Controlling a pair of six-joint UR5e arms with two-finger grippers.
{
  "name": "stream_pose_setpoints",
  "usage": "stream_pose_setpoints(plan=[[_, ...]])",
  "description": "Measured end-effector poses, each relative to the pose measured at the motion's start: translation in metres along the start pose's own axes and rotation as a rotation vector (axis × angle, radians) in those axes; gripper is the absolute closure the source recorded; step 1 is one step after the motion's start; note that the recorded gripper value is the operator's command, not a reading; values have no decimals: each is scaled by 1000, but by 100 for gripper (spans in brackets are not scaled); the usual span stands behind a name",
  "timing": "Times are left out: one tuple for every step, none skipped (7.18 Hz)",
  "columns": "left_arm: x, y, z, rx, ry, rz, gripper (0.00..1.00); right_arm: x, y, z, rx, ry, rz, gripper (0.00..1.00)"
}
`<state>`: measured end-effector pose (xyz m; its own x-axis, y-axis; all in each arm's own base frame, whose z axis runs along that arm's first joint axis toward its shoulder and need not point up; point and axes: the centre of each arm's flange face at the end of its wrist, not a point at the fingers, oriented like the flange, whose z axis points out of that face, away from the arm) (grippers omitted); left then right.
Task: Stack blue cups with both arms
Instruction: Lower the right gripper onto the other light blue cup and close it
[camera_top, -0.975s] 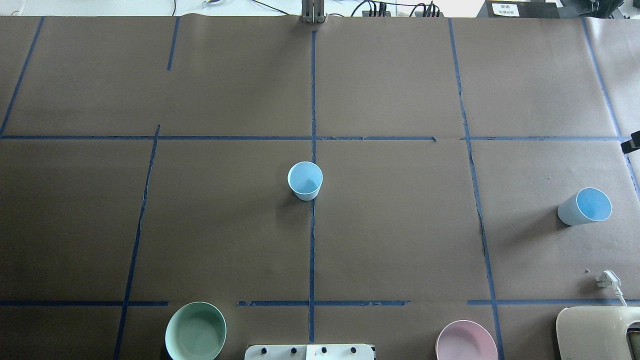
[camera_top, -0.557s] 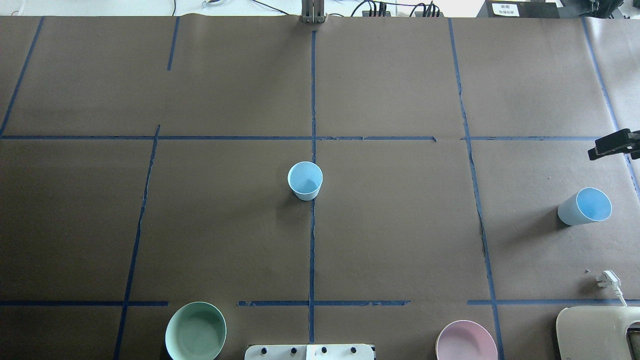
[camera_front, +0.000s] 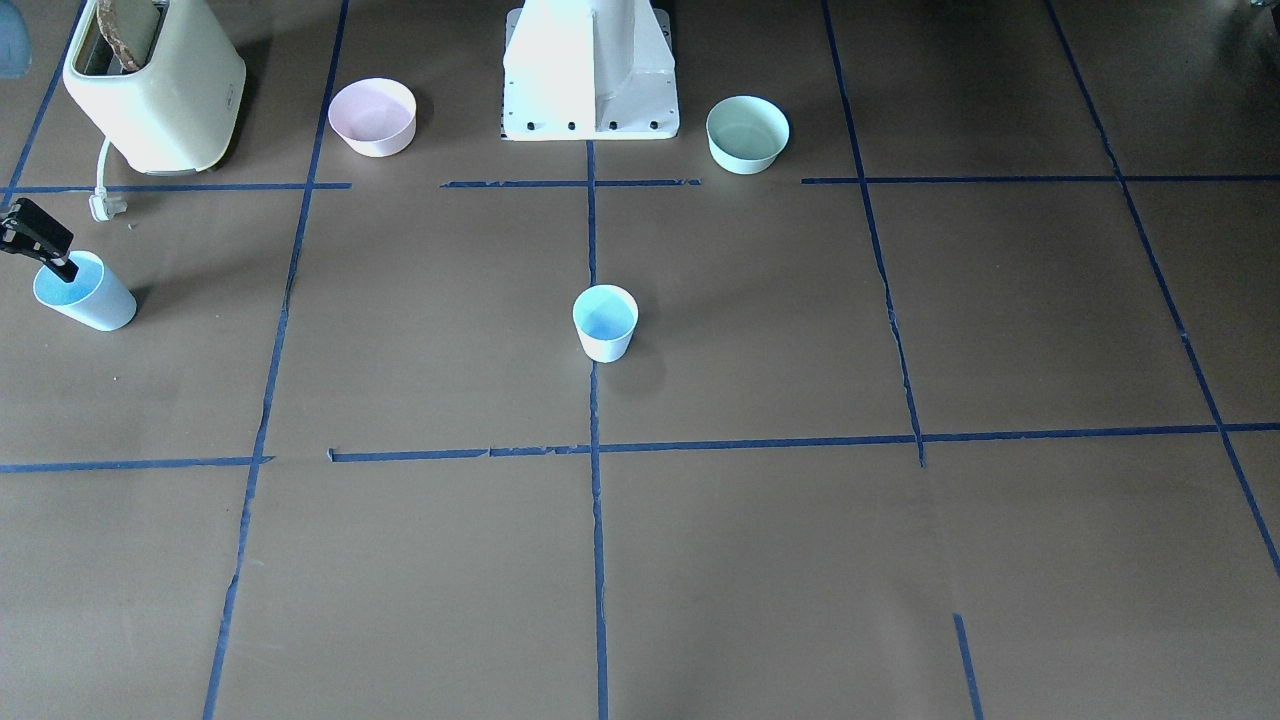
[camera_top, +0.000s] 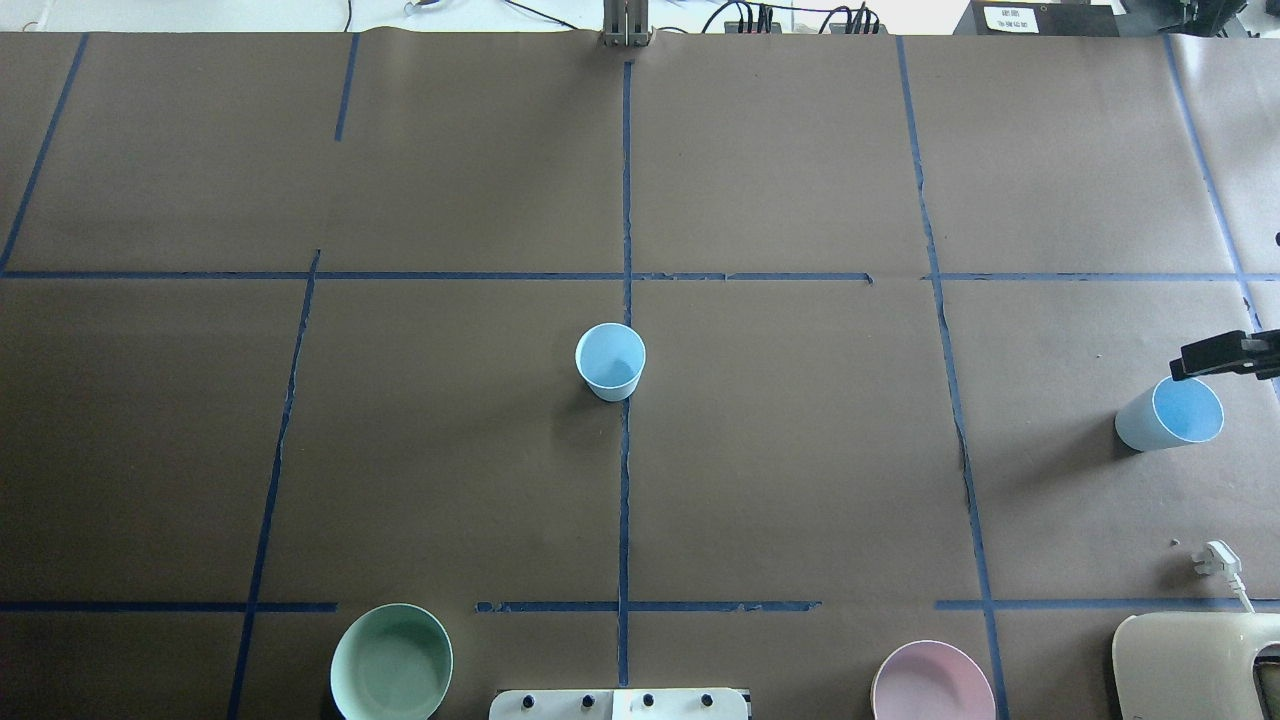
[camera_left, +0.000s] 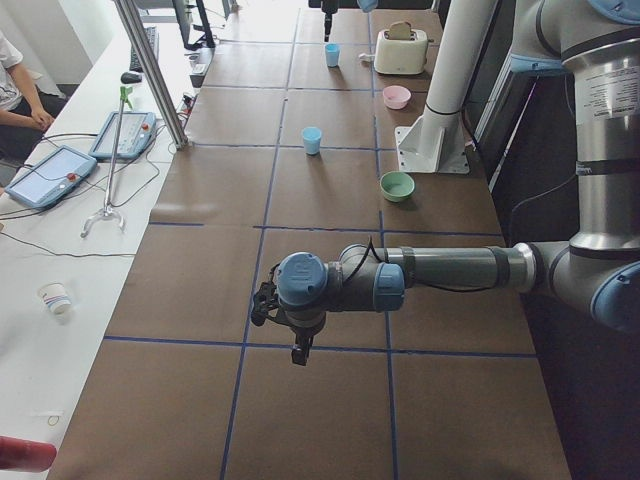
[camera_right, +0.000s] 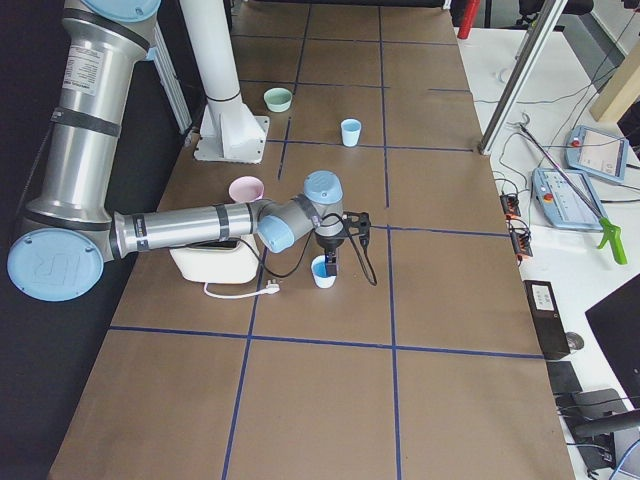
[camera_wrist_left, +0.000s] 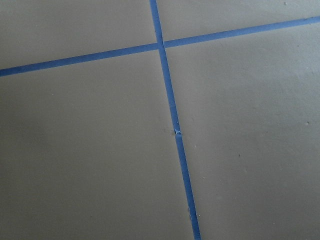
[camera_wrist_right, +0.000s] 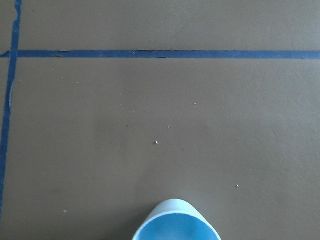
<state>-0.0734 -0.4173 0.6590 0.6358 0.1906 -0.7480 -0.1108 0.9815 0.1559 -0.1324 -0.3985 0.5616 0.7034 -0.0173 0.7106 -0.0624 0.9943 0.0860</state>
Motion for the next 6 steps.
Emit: stream_pose_setpoints(plan=[[0,0,0,0,0,0,0,11,8,12,-21,14,-13,0],[1,0,-1,1,0,0,0,21,12,25,-32,20,-26,0],[2,-1,-2,4,-1,-2,0,30,14,36,-37,20,-36,8],[4,-2,-3,7,-1,-7,0,34,16,45,-43,20,-41,46],[5,-2,-4,9,-2,-9,0,34,18,51,-53,19,-45,82],[5,-2,-5,9,-2,-9,0,31,20,56,-63,18,-51,99]])
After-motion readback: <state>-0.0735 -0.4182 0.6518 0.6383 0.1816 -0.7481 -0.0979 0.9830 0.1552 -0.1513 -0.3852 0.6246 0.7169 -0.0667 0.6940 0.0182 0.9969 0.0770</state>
